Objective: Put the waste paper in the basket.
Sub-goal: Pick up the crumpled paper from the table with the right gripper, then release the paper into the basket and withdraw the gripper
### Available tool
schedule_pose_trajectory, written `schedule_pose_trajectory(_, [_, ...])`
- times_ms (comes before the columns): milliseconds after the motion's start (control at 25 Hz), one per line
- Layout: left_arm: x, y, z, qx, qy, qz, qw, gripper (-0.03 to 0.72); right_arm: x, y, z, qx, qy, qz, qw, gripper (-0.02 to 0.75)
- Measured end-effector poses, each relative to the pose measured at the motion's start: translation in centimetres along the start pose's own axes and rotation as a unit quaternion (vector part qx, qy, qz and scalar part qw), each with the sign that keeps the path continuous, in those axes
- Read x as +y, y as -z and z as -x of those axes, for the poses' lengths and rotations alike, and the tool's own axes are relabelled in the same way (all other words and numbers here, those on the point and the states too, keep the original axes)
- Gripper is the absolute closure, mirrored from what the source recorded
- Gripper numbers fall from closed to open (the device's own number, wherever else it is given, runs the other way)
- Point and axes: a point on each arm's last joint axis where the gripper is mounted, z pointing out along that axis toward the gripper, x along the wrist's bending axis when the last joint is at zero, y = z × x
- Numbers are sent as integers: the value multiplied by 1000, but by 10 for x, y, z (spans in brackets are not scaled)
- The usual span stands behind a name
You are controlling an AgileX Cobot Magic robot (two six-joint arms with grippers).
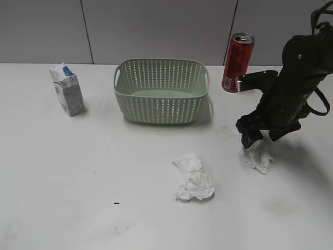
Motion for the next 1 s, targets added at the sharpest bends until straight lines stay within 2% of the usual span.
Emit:
schedule_pose_trajectory(240, [0,0,0,0,0,0,1000,128,-3,-20,1,-4,-9,-26,1000,249])
schedule_pose_trajectory(320, [0,0,0,0,0,0,1000,131,-3,-20,1,-4,-11,-25,1000,305])
schedule_pose_trajectory(400, [0,0,0,0,0,0,1000,132,-1,-20,0,-3,-13,-26,1000,402])
schedule_pose_trajectory(520, [0,0,0,0,0,0,1000,133,2,-19,-1,0,-16,-37,999,631])
schedule_pose_trajectory(600, [0,0,0,0,0,0,1000,134,6,-14,-4,0,-12,-47,999,715])
schedule_pose_trajectory(760, [0,0,0,0,0,0,1000,137,24,22,-26,7,38,-1,999,740])
schedule_pose_trajectory(880, [0,0,0,0,0,0,1000,141,43,68,-54,18,86,76,993,742])
schedule_pose_trajectory(1000, [0,0,0,0,0,0,1000,143,65,110,-80,35,111,172,978,743])
